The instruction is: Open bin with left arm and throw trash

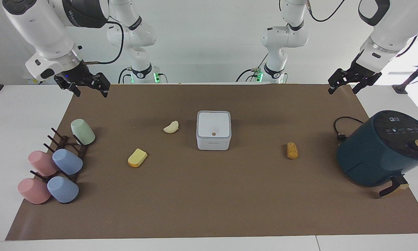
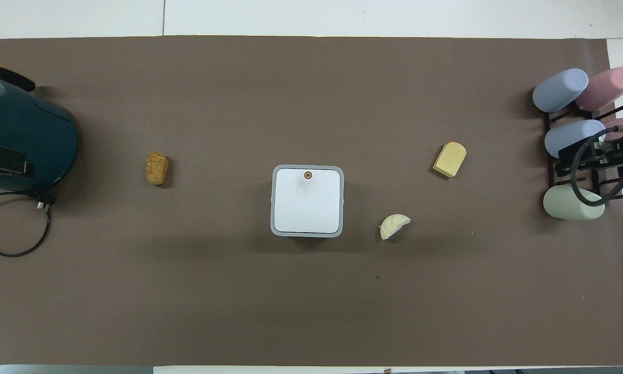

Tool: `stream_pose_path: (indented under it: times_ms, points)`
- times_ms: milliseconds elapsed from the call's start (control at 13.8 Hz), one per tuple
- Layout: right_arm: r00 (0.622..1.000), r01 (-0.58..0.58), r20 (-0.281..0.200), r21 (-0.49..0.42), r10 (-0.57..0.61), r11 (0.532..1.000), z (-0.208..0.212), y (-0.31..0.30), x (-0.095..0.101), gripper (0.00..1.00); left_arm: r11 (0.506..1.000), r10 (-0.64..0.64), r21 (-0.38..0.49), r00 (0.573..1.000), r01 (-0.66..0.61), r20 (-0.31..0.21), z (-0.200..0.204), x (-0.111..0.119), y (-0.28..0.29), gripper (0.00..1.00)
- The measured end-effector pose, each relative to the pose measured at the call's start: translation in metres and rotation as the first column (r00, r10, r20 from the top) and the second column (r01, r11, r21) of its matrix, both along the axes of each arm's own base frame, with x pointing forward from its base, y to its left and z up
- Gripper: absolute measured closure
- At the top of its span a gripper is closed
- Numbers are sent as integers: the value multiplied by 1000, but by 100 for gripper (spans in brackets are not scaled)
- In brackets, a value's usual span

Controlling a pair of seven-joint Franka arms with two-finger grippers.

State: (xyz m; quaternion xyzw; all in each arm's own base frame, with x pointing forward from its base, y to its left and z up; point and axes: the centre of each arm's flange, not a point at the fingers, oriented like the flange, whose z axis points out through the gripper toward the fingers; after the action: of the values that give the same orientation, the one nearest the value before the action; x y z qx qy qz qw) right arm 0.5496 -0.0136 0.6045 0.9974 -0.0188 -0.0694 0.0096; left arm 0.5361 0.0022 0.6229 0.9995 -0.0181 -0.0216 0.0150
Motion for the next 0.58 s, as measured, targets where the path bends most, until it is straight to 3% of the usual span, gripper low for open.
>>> stream_pose_path:
  times_ms: [218,291,436,581]
  points:
    - [996,-68,58,5,68,998,-19,37,5,0,1000,26,2,1000,-26,9,1,0,-16,0]
    - [992,-96,88,19,94,995,-31,60,2,0,1000,19,1,999,-19,26,2,1,-37,7]
    - [991,-84,111,62,77,995,-65,107,-13,0,1000,-17,-5,997,17,73,-1,1,-98,34]
    - [996,-28,89,93,20,995,-95,135,-29,0,998,-51,-19,992,54,119,-12,-8,-166,59]
